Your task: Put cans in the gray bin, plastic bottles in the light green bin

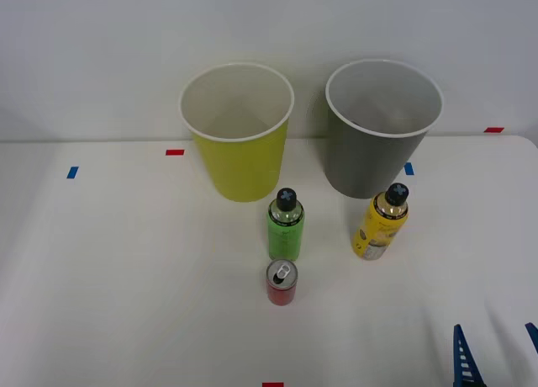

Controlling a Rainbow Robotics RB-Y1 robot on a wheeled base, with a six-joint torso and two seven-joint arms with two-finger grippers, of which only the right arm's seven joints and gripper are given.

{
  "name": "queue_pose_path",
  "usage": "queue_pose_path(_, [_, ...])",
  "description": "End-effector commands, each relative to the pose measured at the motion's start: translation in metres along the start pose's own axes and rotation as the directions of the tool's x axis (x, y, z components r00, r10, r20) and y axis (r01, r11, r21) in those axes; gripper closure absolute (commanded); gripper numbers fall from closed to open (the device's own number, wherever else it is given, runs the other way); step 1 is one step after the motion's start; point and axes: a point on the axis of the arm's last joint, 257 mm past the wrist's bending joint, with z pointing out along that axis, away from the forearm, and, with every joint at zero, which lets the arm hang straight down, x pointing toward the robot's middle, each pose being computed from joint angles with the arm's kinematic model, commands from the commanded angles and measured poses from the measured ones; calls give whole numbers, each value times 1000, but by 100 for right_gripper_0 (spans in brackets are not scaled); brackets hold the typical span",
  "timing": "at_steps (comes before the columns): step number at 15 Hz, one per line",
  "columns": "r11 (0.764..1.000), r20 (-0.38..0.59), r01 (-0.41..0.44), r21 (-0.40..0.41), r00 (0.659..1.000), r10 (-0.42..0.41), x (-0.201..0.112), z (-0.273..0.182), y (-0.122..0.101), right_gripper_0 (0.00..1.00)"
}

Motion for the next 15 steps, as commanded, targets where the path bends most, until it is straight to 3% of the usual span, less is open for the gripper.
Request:
queue_pose_path(1, [1000,-8,-2,6,1000,2,1,-5,-2,0])
queue_pose_path(5, [999,-3,-26,21,1000,26,0,-14,-1,0])
queue_pose_path(9, [986,32,-145,87,989,142,-2,-23,5,0])
queue_pose_path(11, [988,44,-90,129,995,85,-4,-25,-1,0])
queue_pose_path(15, [977,55,-82,197,996,72,-3,-30,2,0])
